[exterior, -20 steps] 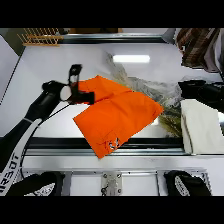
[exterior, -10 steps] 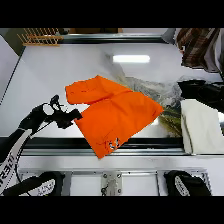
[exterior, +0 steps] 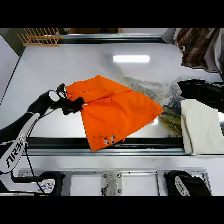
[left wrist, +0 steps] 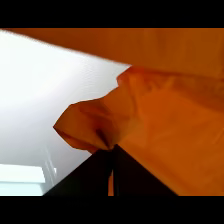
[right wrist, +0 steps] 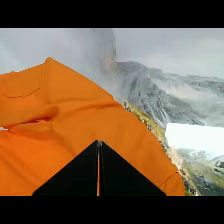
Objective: Fold the clothes and pants, and hang the long-sleeved shirts on hangers.
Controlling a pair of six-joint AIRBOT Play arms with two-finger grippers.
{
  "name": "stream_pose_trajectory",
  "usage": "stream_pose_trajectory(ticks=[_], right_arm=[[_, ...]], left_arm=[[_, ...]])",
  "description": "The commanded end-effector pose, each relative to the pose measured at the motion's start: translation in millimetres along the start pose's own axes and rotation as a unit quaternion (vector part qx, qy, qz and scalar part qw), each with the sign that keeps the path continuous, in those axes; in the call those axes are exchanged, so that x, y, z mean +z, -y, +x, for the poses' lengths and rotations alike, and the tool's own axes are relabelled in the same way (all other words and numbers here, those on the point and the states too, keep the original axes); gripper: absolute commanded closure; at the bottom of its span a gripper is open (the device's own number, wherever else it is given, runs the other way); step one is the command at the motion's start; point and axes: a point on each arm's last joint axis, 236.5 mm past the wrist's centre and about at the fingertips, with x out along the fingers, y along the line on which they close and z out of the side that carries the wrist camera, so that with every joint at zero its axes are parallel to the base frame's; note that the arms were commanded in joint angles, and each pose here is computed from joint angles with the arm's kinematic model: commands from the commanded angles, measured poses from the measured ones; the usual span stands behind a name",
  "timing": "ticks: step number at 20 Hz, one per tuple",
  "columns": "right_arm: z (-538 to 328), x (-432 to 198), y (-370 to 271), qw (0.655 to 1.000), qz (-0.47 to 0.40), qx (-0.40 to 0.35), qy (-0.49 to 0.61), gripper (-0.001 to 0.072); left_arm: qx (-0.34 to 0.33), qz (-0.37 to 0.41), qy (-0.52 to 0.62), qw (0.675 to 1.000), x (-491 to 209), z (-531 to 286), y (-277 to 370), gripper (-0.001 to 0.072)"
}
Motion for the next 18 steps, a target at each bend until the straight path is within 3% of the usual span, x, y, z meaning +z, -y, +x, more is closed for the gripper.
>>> stream_pose_trajectory(ticks=[1, 4, 6, 7, 8, 9, 15, 18], right_arm=[[0, 0, 0, 1.000, 0.000, 0.000, 0.000, 0.0699], [0, 0, 0, 1.000, 0.000, 0.000, 0.000, 0.0698], [0, 0, 0, 1.000, 0.000, 0.000, 0.000, 0.0699], [0, 0, 0, 1.000, 0.001, 0.000, 0.000, 0.0699], [0, 0, 0, 1.000, 0.000, 0.000, 0.000, 0.0699], [0, 0, 0, 1.000, 0.000, 0.000, 0.000, 0.0699], [1, -9, -3, 1.000, 0.004, 0.008, -0.018, 0.0699], [1, -11, -4, 1.000, 0.004, 0.009, -0.021, 0.0699]], left_arm=[[-0.031, 0.053, 0.101, 0.993, 88, -60, 26, 0.0702], [-0.039, 0.082, 0.173, 0.981, 142, -116, 31, 0.0702], [0.008, 0.100, 0.178, 0.979, 151, -131, 7, 0.0700], [0.041, 0.108, 0.168, 0.979, 151, -135, -11, 0.0509], [0.065, 0.102, 0.151, 0.981, 146, -139, -27, 0.0129], [0.082, 0.078, 0.124, 0.986, 136, -141, -45, 0.0018], [0.112, -0.022, 0.061, 0.992, 43, -120, -131, 0.0024], [0.125, -0.113, 0.043, 0.985, -12, -97, -176, 0.0023]])
